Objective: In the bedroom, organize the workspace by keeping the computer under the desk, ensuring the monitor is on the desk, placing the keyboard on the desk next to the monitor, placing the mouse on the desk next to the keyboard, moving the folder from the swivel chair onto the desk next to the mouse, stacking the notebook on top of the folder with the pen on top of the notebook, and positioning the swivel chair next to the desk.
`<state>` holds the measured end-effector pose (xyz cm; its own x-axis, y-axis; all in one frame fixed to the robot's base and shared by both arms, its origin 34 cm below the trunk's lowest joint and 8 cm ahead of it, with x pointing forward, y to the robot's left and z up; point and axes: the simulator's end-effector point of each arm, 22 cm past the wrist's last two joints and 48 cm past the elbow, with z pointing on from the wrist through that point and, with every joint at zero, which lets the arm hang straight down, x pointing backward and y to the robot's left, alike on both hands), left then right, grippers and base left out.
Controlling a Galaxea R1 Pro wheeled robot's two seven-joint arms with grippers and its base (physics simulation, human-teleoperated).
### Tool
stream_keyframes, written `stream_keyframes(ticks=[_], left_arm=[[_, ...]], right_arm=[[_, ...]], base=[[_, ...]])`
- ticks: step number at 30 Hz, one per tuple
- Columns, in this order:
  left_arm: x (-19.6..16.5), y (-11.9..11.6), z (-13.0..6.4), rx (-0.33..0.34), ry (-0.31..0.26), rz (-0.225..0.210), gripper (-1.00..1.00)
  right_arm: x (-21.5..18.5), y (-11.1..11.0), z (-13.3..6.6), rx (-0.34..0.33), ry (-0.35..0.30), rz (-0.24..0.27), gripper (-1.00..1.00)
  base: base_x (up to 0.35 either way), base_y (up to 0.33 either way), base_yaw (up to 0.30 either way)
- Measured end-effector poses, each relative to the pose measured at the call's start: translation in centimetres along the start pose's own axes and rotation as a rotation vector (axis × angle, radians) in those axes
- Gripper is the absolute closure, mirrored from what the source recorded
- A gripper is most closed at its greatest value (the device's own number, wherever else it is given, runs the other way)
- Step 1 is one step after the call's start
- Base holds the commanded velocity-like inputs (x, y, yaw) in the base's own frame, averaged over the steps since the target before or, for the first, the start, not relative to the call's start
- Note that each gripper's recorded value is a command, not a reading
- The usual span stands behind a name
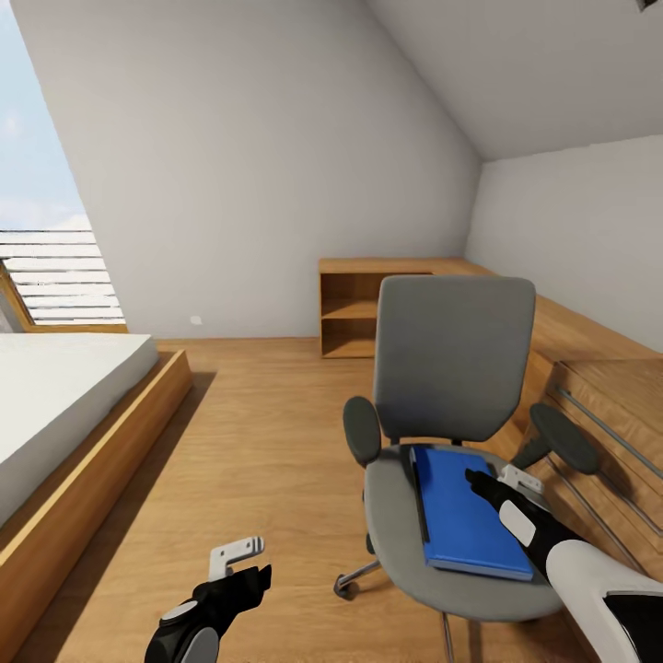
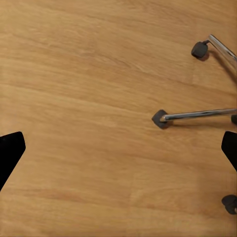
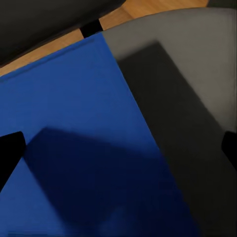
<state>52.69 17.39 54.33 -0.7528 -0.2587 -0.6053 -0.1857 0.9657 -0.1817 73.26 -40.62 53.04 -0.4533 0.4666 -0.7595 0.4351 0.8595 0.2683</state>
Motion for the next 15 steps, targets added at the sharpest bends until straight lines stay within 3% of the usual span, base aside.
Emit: stream_keyframes(ticks=[8,15], left_arm=[[0.01,-0.09,0.01,-0.001,-0.001,0.003,-1.00],[0.00,-0.10,-0.02,-0.001,-0.002,0.003,-1.00]], right_arm=[[-0.12,-0.07,0.03,0.001,-0.003,0.011,-1.00],[-0.17,-0.01,0.00,-0.001,-0.004,0.011,-1.00]], base=[[-0.225,0.000,0.000],[-0.068,0.000,0.000]])
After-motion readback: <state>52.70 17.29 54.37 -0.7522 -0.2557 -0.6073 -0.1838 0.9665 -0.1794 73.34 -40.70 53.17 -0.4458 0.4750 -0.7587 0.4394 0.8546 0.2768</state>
